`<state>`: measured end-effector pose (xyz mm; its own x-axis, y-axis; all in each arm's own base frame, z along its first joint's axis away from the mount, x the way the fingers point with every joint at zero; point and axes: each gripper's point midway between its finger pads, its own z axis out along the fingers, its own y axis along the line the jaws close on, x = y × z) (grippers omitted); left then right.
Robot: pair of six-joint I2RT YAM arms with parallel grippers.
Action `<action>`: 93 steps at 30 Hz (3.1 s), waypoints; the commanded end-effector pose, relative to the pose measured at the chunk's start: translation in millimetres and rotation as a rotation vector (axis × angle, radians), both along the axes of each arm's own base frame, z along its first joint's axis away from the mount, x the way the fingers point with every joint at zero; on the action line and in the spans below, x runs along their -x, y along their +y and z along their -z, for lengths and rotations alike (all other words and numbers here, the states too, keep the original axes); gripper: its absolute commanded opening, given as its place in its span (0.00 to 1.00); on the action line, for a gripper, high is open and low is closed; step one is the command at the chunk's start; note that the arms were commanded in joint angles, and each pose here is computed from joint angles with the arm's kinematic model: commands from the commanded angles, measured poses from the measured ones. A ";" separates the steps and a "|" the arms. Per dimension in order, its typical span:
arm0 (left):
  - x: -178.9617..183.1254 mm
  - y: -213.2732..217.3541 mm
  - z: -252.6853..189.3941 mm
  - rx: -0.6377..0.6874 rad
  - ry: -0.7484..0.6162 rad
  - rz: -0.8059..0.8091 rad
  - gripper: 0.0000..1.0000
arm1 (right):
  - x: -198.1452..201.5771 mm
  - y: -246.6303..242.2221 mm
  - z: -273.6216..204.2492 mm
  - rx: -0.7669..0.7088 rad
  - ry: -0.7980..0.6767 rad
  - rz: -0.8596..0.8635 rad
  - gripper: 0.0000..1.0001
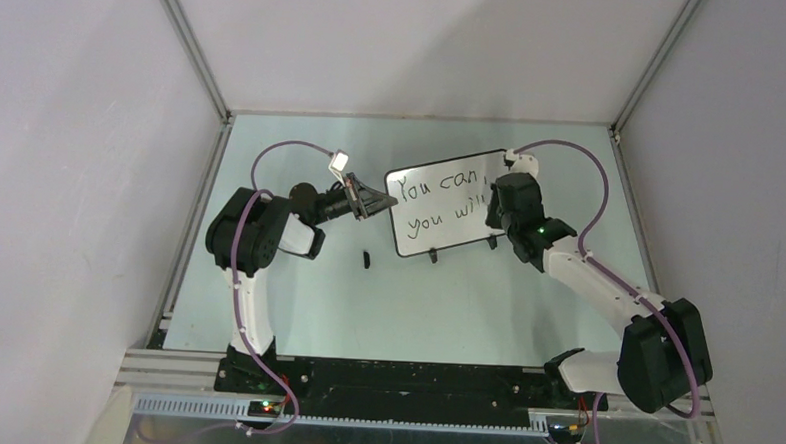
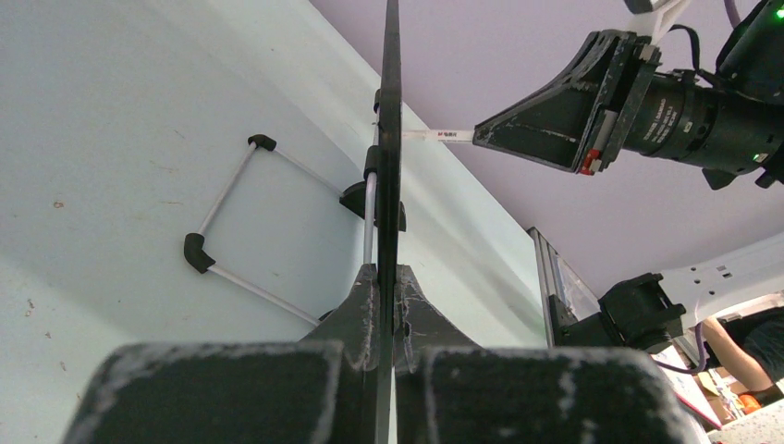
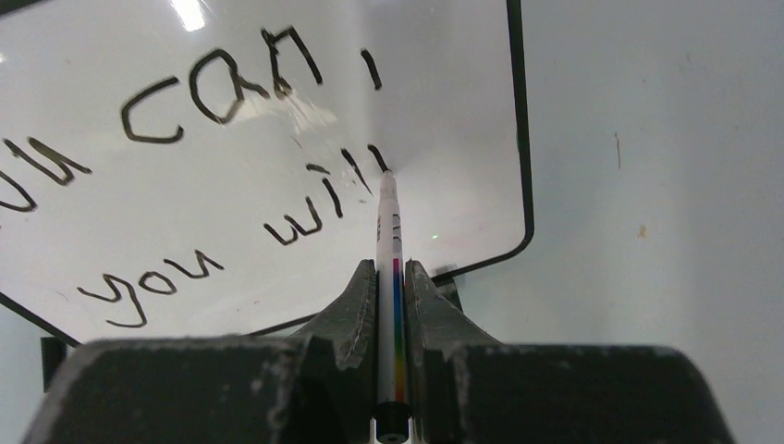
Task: Write a sentence on the whiteboard
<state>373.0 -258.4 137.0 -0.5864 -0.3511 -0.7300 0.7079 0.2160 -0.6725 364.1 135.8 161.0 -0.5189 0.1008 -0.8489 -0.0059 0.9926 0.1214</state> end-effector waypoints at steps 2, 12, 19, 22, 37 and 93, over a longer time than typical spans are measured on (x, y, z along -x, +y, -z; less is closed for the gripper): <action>2.2 -0.8 -20.8 0.019 -0.081 0.029 0.00 | 10.7 -4.4 9.5 -0.003 0.019 0.013 0.00; 2.7 -1.1 -20.4 0.019 -0.080 0.029 0.00 | 14.5 -3.9 7.2 -0.004 0.006 0.006 0.00; 1.7 -0.9 -20.1 0.020 -0.077 0.028 0.00 | 23.4 -11.5 -15.3 -0.016 -0.038 0.017 0.00; 2.0 -1.0 -20.2 0.020 -0.077 0.029 0.00 | 24.5 -15.1 -14.0 -0.008 -0.036 0.030 0.00; 3.2 -0.6 -21.4 0.020 -0.080 0.028 0.00 | 17.0 -20.9 5.1 0.015 -0.002 0.069 0.00; -2.4 7.1 -30.8 0.054 -0.046 -0.055 0.47 | 57.8 -24.9 -41.9 -0.142 -0.127 0.010 0.00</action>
<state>374.1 -257.4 138.6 -0.5969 -0.3684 -0.7127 0.6901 0.2174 -0.6903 311.7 104.9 202.5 -0.4066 0.2112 -0.8888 0.0049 0.9734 0.2290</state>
